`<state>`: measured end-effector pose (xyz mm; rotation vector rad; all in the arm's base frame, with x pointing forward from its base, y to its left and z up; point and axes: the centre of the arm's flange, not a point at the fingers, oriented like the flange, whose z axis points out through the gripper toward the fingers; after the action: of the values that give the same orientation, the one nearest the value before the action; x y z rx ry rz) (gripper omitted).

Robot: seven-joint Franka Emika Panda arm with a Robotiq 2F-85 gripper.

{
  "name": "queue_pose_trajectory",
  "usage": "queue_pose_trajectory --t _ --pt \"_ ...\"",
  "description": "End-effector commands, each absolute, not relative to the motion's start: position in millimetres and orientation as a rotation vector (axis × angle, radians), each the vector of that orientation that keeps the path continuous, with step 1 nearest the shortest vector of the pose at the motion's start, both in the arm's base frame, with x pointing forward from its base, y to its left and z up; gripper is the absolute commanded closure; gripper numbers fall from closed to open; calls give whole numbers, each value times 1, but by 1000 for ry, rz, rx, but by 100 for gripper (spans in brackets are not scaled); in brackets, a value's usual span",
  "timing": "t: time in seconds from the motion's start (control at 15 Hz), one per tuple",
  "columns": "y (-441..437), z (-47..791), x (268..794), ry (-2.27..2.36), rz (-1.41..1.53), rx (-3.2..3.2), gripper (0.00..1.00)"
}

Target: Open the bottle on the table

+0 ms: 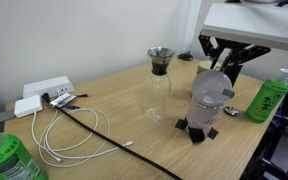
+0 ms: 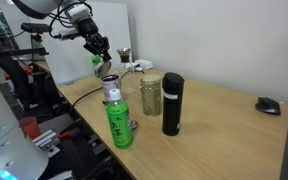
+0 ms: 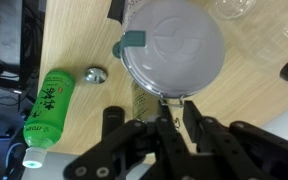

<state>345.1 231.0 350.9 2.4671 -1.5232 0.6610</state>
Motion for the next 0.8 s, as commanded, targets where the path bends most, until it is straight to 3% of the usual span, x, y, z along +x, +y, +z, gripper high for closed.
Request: queue_pose_trajectory --t 0.0,0.73 --pt "236 350 347 -1510 680 2442 94" --pt "241 355 345 -1515 661 2469 94"
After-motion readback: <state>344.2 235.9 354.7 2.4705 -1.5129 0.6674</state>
